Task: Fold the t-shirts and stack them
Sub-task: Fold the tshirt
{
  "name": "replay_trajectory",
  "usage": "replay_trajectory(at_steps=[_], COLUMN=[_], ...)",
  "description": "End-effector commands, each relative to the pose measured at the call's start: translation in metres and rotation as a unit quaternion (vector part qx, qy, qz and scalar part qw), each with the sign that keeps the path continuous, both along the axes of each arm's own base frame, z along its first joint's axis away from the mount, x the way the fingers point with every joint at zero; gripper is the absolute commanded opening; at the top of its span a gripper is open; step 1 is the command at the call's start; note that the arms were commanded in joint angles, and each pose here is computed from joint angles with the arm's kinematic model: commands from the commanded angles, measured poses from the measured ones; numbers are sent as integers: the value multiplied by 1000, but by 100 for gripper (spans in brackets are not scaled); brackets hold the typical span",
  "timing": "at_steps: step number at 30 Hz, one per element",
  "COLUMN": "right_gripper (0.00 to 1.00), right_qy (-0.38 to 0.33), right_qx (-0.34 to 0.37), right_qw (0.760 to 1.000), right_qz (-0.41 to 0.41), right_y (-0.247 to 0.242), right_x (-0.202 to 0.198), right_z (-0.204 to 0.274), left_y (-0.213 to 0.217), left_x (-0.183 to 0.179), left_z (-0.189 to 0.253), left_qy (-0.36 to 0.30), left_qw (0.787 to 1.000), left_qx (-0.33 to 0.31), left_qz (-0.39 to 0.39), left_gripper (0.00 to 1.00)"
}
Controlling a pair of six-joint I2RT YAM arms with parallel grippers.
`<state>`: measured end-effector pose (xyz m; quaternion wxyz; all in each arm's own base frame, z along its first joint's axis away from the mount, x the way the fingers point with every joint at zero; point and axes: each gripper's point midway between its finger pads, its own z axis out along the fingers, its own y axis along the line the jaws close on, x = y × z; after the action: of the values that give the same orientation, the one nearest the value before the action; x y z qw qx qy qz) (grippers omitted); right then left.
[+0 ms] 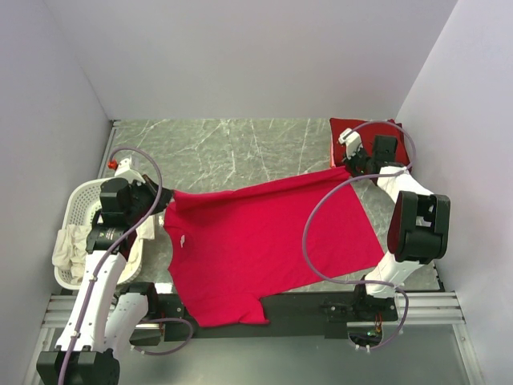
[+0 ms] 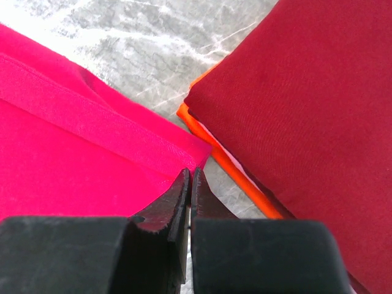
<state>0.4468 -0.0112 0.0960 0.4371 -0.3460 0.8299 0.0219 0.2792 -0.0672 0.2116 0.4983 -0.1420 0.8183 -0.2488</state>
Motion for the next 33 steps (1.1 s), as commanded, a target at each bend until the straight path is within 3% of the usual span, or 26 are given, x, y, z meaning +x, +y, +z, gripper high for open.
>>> replay_trajectory(at_steps=[1, 17, 24, 27, 28, 31, 33], right_gripper=[0, 0, 3, 23, 37, 60, 62], right_qy=[-38, -31, -15, -7, -5, -22, -25], right_qx=[-10, -19, -43, -62, -65, -58, -40], right_qw=[999, 999, 999, 998, 998, 997, 998], right_qz=[5, 6, 2, -10, -12, -39, -46], right_y=[-5, -11, -24, -34, -36, -49, -53], right_x=[3, -11, -25, -29, -31, -35, -43], right_z=[23, 13, -5, -10, -10, 5, 19], left_y=[-3, -5, -19, -31, -34, -40, -37], left_x=[-2, -12, -25, -35, -39, -44, -45], left_z=[11, 3, -12, -29, -37, -43, -49], left_qy=[-13, 11, 53, 88, 101, 127, 145], left_qw=[1000, 1000, 997, 991, 989, 984, 982], left_qx=[-11, -15, -43, -61, -65, -78, -72], left_qz=[-4, -7, -42, -75, -85, -102, -94], left_gripper=[0, 0, 0, 0, 0, 1, 1])
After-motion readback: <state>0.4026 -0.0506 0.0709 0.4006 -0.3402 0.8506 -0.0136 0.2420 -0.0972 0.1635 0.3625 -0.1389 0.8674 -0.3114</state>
